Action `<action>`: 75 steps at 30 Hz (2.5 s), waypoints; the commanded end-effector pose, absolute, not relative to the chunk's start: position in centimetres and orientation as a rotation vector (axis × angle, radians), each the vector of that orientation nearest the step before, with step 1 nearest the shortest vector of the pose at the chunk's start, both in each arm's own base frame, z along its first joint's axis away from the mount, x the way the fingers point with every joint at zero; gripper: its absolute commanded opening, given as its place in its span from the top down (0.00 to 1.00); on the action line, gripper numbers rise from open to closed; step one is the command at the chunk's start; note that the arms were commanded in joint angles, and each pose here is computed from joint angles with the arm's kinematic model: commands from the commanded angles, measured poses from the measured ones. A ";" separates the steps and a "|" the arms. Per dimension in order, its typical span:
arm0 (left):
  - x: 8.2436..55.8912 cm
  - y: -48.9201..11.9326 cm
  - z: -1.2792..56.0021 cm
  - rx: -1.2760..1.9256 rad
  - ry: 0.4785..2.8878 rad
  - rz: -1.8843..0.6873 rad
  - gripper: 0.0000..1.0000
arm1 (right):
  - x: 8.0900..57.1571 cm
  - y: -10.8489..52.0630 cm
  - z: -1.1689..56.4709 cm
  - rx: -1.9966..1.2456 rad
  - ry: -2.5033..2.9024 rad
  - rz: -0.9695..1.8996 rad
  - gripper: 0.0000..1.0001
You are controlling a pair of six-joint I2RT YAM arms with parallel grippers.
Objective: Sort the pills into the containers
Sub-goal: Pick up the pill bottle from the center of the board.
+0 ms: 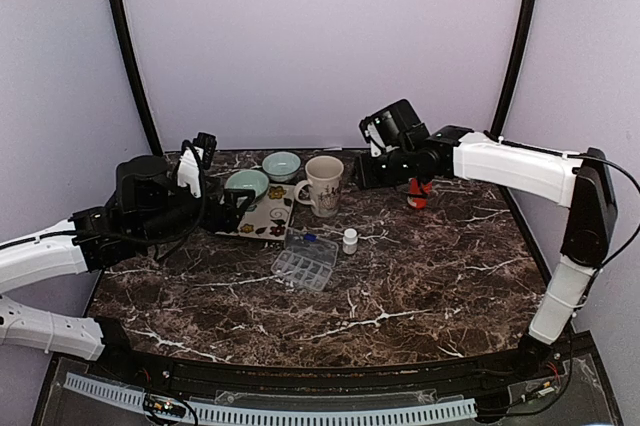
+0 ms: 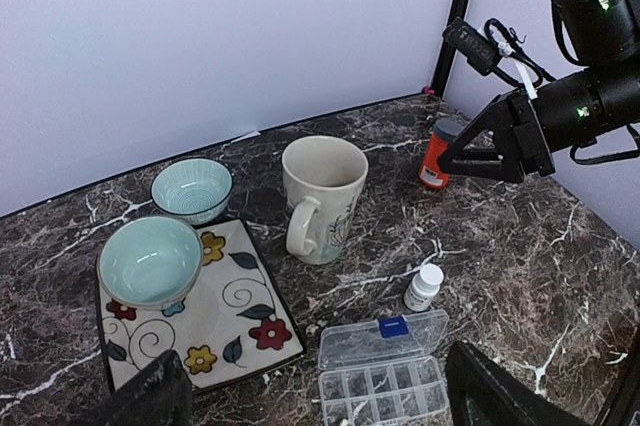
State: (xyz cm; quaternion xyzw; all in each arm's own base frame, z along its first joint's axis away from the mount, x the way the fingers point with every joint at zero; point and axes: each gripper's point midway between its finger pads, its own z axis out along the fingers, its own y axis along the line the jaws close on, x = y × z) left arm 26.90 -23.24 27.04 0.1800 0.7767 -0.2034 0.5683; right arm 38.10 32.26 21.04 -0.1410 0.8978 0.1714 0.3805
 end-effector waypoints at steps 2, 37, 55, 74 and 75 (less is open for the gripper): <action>27.4 -24.2 25.8 0.468 1.859 -0.469 0.09 | 36.2 33.6 16.3 -0.414 2.495 0.438 0.58; 27.9 -25.6 23.5 0.545 1.936 -0.482 0.11 | 33.7 35.5 8.7 -0.553 2.790 0.307 0.53; 28.1 -25.6 23.6 0.548 1.942 -0.478 0.11 | 33.9 35.4 7.3 -0.590 2.818 0.249 0.57; 28.3 -25.5 23.6 0.541 1.952 -0.482 0.11 | 33.6 34.8 6.6 -0.612 2.837 0.203 0.65; 28.3 -25.5 23.6 0.540 1.951 -0.482 0.11 | 33.6 34.8 6.6 -0.612 2.837 0.203 0.64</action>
